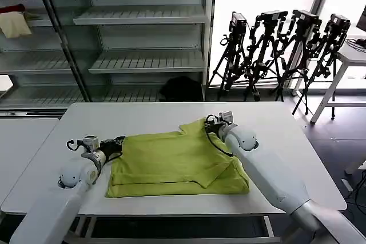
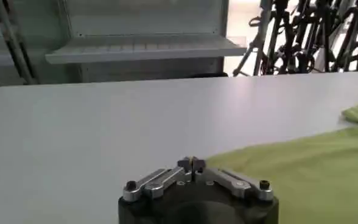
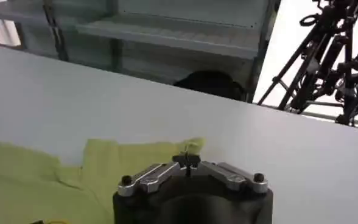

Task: Fold and organize the clothes.

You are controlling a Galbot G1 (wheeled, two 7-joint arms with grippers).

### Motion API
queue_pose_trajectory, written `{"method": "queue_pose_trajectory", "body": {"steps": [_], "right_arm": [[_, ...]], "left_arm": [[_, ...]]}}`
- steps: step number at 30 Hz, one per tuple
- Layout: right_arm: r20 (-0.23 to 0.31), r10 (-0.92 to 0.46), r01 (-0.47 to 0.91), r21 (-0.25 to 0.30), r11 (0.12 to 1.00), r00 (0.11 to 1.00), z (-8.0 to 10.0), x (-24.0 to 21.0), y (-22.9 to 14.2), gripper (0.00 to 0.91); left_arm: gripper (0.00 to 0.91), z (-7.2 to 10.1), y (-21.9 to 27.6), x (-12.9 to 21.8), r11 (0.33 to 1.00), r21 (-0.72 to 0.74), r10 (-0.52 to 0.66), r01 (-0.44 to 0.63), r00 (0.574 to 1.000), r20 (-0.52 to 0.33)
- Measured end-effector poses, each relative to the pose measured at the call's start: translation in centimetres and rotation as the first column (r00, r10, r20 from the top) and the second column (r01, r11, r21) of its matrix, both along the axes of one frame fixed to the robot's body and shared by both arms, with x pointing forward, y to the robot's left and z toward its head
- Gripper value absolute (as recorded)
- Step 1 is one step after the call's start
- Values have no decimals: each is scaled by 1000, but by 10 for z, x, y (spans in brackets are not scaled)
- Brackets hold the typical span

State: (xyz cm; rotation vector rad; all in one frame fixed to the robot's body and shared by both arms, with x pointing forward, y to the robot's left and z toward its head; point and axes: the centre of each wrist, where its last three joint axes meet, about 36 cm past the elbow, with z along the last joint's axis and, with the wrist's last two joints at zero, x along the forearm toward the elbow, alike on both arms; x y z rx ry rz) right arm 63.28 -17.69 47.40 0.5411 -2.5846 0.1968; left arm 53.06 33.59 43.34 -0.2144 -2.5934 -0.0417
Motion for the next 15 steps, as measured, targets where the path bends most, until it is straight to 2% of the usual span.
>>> {"method": "queue_pose_trajectory", "body": {"steps": [15], "right_arm": [[36,25,-25,9,1000,999,13,-14,-5,0]], "left_arm": [[0,20,3,-7,1000,-1,-10,10,999,39]]}}
